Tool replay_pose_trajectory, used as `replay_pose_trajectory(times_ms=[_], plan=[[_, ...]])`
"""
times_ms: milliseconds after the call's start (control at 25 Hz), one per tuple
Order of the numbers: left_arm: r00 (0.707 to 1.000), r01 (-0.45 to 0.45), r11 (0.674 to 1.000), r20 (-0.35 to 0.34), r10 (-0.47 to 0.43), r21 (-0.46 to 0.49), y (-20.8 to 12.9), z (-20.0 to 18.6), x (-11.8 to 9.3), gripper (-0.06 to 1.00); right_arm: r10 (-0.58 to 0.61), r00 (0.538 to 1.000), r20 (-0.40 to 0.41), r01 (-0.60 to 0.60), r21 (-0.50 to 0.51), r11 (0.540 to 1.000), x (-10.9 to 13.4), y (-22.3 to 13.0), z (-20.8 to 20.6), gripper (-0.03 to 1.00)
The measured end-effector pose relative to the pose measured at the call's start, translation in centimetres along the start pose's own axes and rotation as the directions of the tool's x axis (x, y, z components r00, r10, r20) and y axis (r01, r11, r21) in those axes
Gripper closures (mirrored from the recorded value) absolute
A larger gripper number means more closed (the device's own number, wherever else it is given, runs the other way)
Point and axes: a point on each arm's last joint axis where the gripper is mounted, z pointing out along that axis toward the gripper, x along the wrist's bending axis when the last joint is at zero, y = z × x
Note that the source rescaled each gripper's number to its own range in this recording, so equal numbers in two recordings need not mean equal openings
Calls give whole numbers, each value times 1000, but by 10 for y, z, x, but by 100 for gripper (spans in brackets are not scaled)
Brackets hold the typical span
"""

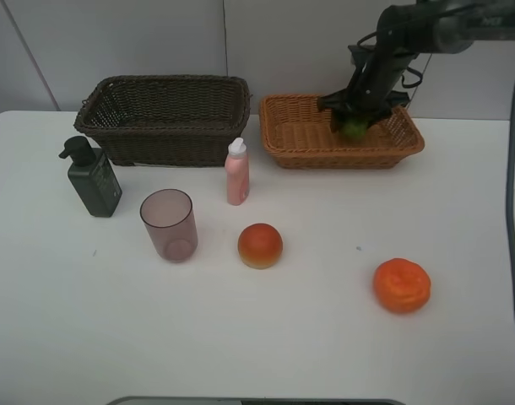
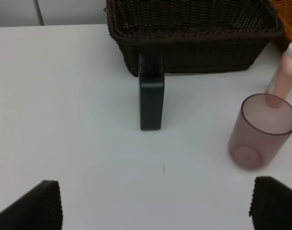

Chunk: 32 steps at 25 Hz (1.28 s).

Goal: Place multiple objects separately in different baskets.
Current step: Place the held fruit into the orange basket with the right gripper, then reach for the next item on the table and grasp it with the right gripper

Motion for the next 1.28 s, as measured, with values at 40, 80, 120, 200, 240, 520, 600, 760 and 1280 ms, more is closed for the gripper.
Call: replay_pose_trajectory(times_ms=[40, 80, 120, 200, 240, 520, 600, 760, 1280], plan=[[1000, 0, 1000, 0, 0, 0, 0, 0, 0, -5, -1, 1000, 0, 1, 1, 1000, 0, 0, 2, 94], [1000, 0, 1000, 0, 0, 0, 0, 0, 0, -5, -1, 1000, 0, 1, 0, 1000, 0, -1, 3, 94], [1000, 0, 1000, 0, 0, 0, 0, 0, 0, -5, -1, 1000, 0, 1, -2, 1000, 0, 0, 3, 94], [1000, 0, 1000, 0, 0, 0, 0, 0, 0, -5, -2, 1000, 0, 2, -6, 1000, 0, 0, 3, 94], [1000, 0, 1000, 0, 0, 0, 0, 0, 0, -5, -2, 1000, 0, 2, -8, 1000, 0, 0, 3, 94], [1000, 0, 1000, 0, 0, 0, 0, 0, 0, -5, -2, 1000, -1, 2, -14, 1000, 0, 1, 3, 18], [1000, 0, 1000, 0, 0, 0, 0, 0, 0, -5, -1, 1000, -1, 1, -20, 1000, 0, 2, -1, 10], [1000, 0, 1000, 0, 0, 0, 0, 0, 0, -5, -4, 1000, 5, 4, -37, 999, -1, 7, -23, 5], [1000, 0, 1000, 0, 0, 0, 0, 0, 0, -5, -57, 998, -17, 56, -70, 996, 5, -69, -126, 5]])
